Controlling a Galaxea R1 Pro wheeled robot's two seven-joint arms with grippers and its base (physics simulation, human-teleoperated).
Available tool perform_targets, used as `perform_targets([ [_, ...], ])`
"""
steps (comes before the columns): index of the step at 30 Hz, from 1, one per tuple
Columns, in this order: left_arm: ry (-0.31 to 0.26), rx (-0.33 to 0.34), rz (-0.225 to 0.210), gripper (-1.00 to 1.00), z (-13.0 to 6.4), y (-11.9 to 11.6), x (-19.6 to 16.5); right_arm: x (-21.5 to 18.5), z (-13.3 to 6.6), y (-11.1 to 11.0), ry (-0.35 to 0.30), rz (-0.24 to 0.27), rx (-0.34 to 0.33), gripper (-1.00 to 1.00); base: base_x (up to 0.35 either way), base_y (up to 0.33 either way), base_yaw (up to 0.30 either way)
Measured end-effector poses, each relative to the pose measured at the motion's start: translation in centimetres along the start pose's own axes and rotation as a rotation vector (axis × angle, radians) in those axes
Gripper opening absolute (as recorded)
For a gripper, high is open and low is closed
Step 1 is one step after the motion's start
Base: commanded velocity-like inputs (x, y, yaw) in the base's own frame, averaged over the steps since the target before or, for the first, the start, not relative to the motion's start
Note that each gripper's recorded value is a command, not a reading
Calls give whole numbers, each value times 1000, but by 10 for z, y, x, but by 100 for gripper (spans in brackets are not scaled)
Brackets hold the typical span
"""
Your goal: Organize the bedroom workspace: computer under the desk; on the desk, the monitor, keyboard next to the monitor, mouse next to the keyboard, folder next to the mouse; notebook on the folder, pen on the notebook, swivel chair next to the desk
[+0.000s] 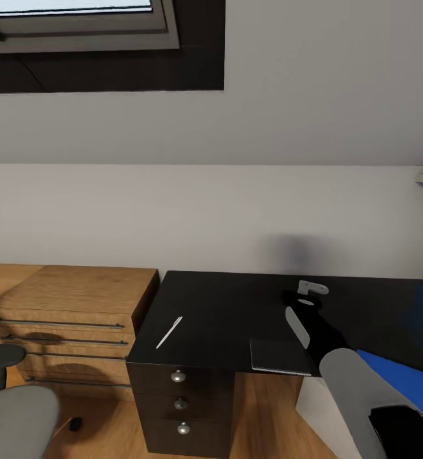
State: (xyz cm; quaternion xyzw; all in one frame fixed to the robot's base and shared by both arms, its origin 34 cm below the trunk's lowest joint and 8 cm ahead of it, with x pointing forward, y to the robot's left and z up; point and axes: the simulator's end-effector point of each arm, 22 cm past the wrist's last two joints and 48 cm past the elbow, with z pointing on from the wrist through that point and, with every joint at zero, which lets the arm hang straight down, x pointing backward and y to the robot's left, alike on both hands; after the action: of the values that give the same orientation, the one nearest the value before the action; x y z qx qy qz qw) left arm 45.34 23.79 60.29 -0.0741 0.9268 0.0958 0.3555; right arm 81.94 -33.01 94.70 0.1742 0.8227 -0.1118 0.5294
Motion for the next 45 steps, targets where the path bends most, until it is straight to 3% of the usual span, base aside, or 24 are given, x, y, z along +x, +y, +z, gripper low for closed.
perform_targets([
  [17, -1, 0, -1, 100, 0, 0, 0, 10, 0, 0, 10, -29, -9, 100, 263, 0, 0],
  [22, -16, 3, -8, 100, 0, -1, -4, 46, 0, 19, 65, -133, -74, 100, 126, 0, 0],
  [26, -55, 18, -31, 100, 0, -8, -23, 67, 0, 20, 114, -176, -80, 100, 27, 0, 0],
  [35, -84, 26, -55, 100, 0, -12, -39, 91, -2, 15, 213, -217, -75, 100, 4, 0, 0],
  [41, -98, 28, -64, 100, 0, -13, -46, 111, -8, 10, 311, -259, -69, 100, 0, 0, 0],
  [45, -114, 34, -74, 100, 0, -16, -54, 114, -9, 9, 326, -266, -68, 100, 0, 0, 0],
])
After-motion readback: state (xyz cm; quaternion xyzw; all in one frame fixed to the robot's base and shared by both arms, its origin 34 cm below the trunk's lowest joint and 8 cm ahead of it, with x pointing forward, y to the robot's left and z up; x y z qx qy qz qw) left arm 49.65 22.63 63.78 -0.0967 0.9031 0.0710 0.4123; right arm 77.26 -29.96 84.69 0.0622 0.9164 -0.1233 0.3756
